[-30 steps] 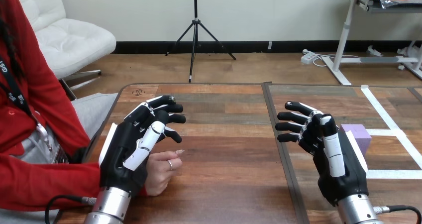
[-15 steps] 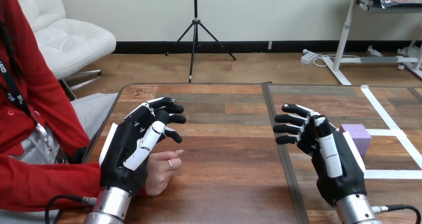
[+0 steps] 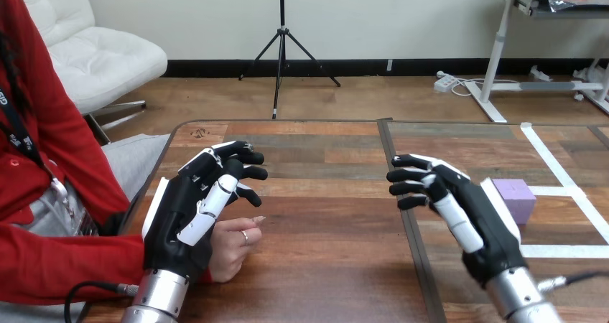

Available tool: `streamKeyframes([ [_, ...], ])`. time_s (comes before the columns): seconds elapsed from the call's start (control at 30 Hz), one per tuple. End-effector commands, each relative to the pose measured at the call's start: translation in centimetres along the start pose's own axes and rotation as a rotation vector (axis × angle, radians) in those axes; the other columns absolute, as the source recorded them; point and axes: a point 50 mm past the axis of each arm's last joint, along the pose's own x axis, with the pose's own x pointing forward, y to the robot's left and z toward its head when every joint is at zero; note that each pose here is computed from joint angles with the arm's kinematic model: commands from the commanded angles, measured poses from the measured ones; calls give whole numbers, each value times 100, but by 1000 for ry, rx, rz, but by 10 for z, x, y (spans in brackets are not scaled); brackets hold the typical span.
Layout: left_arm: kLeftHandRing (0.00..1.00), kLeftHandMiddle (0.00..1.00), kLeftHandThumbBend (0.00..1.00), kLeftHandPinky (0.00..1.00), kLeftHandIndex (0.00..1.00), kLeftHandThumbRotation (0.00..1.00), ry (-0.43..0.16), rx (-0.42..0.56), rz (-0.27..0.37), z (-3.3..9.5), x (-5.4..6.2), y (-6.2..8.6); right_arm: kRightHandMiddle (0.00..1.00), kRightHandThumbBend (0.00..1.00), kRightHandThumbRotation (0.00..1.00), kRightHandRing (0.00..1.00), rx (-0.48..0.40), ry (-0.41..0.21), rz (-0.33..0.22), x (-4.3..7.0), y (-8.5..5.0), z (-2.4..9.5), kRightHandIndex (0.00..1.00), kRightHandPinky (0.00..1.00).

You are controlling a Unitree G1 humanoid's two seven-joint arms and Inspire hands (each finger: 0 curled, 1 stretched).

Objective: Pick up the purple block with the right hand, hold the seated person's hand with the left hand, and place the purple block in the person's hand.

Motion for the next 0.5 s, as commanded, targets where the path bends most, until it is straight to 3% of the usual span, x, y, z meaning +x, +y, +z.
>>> streamKeyframes([
  [0.0,60,64,48,38,61,44,-68,21,-41,14,19,-2,72,78,87,69,-156,-156,-6,36,-21,39,74,62],
  [0.3,59,63,45,38,59,42,-67,25,-46,14,17,-1,73,76,82,70,-265,-134,-26,49,-38,45,76,64],
  [0.47,59,63,42,38,59,41,-71,33,-47,14,15,-1,74,75,79,72,-281,-124,-44,54,-47,48,77,66],
])
